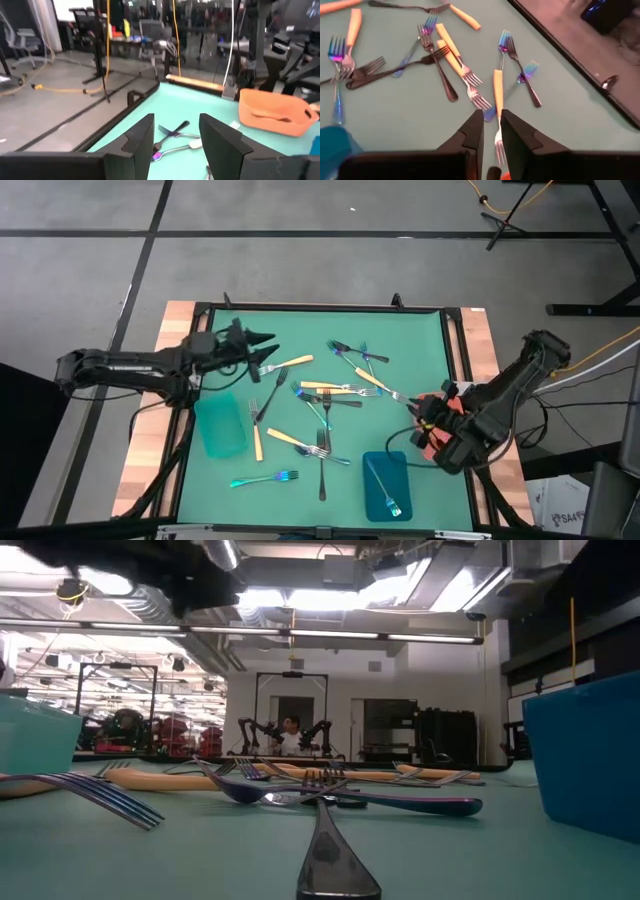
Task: Sort silverware by color (type)
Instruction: Put the yellow fork into the green bin
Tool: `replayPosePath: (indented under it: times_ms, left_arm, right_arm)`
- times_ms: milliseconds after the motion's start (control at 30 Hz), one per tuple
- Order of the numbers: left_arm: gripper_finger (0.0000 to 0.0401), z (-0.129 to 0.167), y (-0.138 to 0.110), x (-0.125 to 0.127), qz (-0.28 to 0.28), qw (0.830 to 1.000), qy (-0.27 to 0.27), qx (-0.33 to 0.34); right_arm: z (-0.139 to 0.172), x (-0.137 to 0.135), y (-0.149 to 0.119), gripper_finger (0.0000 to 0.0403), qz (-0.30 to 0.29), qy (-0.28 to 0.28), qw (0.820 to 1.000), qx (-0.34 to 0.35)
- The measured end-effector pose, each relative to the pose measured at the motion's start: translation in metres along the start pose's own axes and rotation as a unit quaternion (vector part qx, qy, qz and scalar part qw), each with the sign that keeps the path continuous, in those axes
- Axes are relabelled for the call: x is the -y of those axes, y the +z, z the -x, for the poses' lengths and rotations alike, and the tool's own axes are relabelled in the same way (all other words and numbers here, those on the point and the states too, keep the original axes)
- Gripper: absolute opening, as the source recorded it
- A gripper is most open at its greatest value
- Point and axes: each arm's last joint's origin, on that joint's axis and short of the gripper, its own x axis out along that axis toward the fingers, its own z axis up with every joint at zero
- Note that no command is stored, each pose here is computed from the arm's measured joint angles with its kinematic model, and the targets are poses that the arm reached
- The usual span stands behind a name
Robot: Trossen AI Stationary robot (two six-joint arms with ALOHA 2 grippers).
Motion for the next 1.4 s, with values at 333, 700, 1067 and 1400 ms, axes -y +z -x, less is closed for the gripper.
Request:
replayPosePath:
  times_ms: [333, 700, 1067, 1400]
  left_arm:
    - [0.0151, -0.08, 0.017, -0.018, 0.004, 0.991, -0.035, -0.125]
    - [0.0151, -0.143, -0.009, -0.046, 0.03, 0.974, -0.037, -0.222]
    - [0.0151, -0.162, -0.052, -0.067, 0.046, 0.951, -0.006, -0.305]
    - [0.0151, -0.161, -0.068, -0.072, 0.049, 0.933, 0.005, -0.356]
  right_arm:
    - [-0.04, 0.006, -0.002, 0.0056, 0.047, 0.055, 0.997, 0.012]
    - [-0.086, 0.006, 0.011, 0.0056, 0.086, 0.147, 0.985, 0.021]
    - [-0.12, 0.024, 0.016, 0.0056, 0.067, 0.194, 0.978, 0.024]
    - [-0.133, 0.036, 0.014, 0.0056, 0.047, 0.186, 0.981, 0.008]
